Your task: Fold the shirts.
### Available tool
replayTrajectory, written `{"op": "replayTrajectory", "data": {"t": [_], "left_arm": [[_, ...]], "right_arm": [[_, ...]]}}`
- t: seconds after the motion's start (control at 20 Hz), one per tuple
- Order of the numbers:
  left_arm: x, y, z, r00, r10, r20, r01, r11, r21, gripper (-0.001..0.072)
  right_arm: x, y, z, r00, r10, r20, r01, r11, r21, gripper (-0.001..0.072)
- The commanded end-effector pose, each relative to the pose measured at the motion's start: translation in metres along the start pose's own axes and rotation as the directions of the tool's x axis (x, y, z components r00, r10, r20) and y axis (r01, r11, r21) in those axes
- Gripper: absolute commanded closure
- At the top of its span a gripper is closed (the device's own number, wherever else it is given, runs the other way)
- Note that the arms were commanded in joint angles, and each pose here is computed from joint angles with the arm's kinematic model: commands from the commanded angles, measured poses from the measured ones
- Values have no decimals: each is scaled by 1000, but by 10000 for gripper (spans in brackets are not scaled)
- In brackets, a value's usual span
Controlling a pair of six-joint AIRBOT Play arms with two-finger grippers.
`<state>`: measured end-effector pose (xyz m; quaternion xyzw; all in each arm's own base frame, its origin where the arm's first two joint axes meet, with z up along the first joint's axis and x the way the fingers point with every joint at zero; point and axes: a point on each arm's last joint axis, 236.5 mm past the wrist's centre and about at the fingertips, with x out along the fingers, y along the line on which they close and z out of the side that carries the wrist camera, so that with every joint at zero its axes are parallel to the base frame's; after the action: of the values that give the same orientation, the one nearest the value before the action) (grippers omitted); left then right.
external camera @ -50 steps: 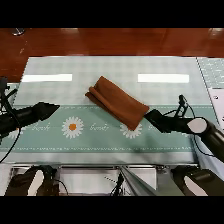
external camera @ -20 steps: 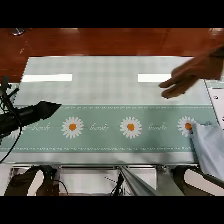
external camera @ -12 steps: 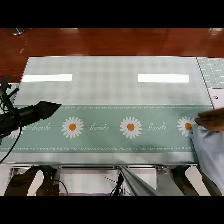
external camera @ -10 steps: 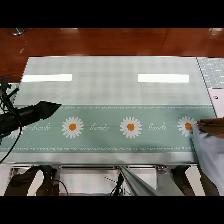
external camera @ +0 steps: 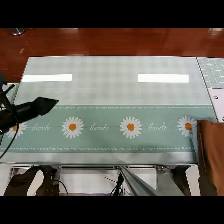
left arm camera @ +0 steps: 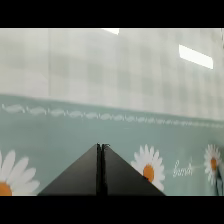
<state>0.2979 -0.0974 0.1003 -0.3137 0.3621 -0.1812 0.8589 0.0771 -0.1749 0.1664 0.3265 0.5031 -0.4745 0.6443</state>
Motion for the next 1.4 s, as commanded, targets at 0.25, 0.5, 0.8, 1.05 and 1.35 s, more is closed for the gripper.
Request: {"op": "replayTrajectory", "data": {"t": [0.25, 0.5, 0.8, 1.05, 1.35], "left_arm": [[20, -150, 135, 965, -259, -22, 257, 934, 250, 679], [89, -113, 68, 962, 103, -252, 16, 903, 429, 678], [91, 25, 32, 825, 476, -305, -321, 838, 441, 677], [85, 35, 31, 807, 492, -327, -332, 835, 439, 677], [85, 35, 31, 806, 492, -327, -331, 835, 440, 677]], "right_arm": [[-106, 269, 41, 644, 764, -32, -713, 584, -388, 689], [-67, 368, -82, 785, 606, -128, -403, 343, -848, 691], [62, 371, -115, 947, 307, -97, -228, 426, -875, 690], [75, 372, -115, 957, 272, -98, -219, 460, -860, 691], [76, 372, -114, 958, 272, -95, -216, 460, -861, 690]]}}
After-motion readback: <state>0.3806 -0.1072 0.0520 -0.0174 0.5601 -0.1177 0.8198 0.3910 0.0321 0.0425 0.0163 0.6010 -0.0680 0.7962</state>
